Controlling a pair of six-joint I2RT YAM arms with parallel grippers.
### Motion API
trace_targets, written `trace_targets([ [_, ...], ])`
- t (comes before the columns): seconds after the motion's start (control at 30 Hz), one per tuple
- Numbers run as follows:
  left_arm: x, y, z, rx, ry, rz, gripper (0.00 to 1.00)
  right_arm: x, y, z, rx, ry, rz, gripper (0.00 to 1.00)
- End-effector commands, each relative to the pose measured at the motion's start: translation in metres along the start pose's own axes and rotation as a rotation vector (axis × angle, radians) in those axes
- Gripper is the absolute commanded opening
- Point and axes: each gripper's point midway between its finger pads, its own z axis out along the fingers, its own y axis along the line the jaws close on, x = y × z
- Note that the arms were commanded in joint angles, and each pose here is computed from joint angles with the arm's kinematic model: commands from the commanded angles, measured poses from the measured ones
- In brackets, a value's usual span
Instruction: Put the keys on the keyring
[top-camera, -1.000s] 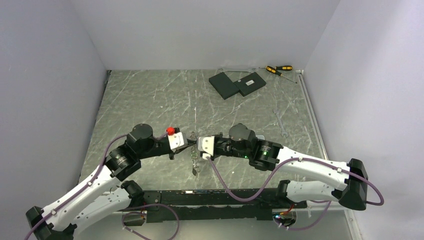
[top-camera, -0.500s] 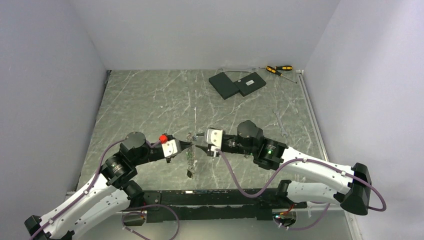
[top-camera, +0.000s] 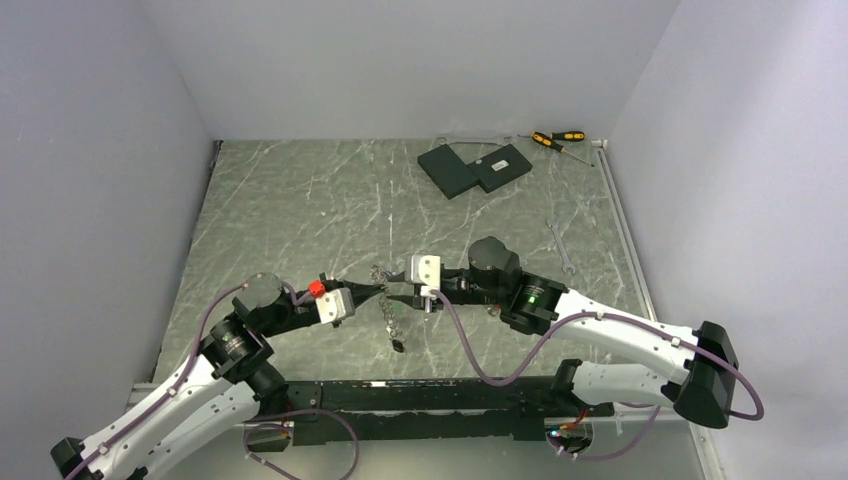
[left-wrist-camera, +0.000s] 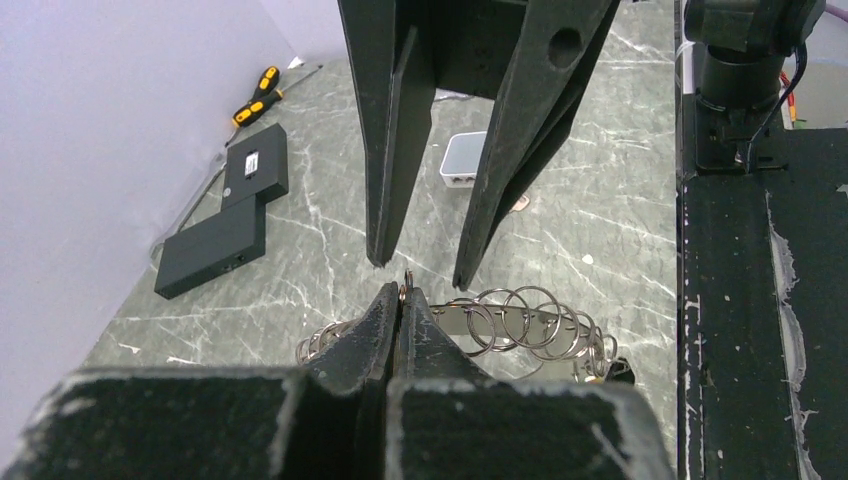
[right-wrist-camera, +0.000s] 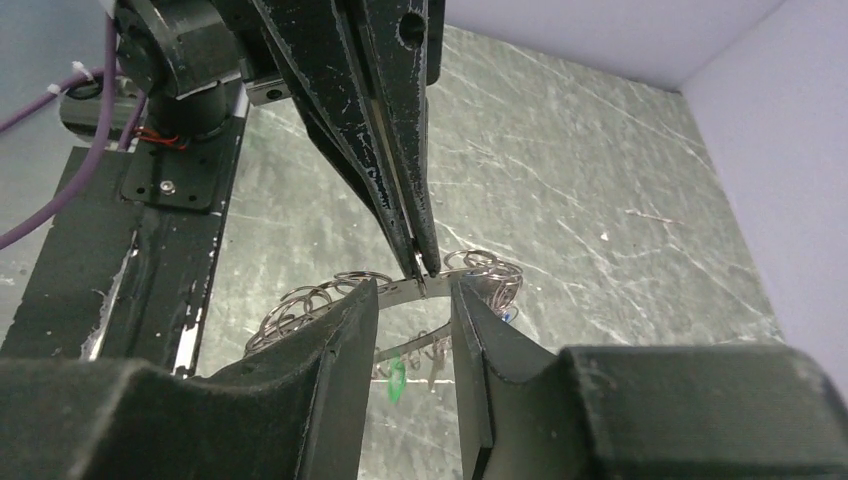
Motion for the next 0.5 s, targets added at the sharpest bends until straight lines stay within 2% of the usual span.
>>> trace_targets([
  [0.0,-0.0299,0.0049,-0.0001,-0.008,-0.122,0.075,0.0,-0.0256,-0.0063,0.0045,-0.008,-0.078,-0.012,0.36],
  [0.47,-0.0297,0.0015,-0.0006,0.003,-0.136,0.08,0.0,-0.0313,-0.0064,0.0104,-0.025,-0.102,-0.007,0.18],
])
